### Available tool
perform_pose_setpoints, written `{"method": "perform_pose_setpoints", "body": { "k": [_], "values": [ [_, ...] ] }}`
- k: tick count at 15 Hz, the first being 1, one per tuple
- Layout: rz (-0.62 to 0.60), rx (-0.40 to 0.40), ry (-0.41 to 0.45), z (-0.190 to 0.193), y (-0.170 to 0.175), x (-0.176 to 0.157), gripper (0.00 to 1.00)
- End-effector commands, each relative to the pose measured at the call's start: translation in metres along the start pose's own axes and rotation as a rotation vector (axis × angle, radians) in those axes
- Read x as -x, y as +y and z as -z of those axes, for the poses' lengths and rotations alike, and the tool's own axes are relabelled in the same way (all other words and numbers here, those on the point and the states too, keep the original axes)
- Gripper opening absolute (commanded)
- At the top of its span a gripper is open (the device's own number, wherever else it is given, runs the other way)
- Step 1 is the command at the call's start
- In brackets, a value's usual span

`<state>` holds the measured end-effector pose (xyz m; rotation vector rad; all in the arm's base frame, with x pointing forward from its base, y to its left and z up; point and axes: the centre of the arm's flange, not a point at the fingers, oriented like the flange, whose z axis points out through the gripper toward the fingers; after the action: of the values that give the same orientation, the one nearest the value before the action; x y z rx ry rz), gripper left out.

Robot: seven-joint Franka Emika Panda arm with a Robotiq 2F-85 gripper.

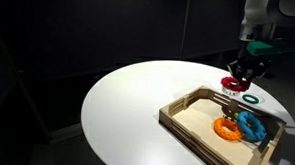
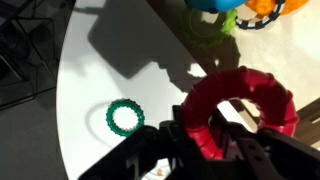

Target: Put the red ring in the box

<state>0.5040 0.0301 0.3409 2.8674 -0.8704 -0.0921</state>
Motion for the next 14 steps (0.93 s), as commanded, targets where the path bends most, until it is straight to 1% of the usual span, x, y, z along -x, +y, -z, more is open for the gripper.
{"method": "perform_pose_setpoints", "body": {
  "k": [1, 8, 13, 14],
  "values": [
    [0.134, 0.028, 0.002, 0.02, -0.021, 0.016, 0.11],
    [0.344, 0.025, 0.017, 0.022, -0.062, 0.061, 0.1],
    [0.446, 0.051, 0.01, 0.014, -0.075, 0.083, 0.11],
    [0.462, 0.057, 0.002, 0.011, -0.076, 0.086, 0.18]
  ]
}}
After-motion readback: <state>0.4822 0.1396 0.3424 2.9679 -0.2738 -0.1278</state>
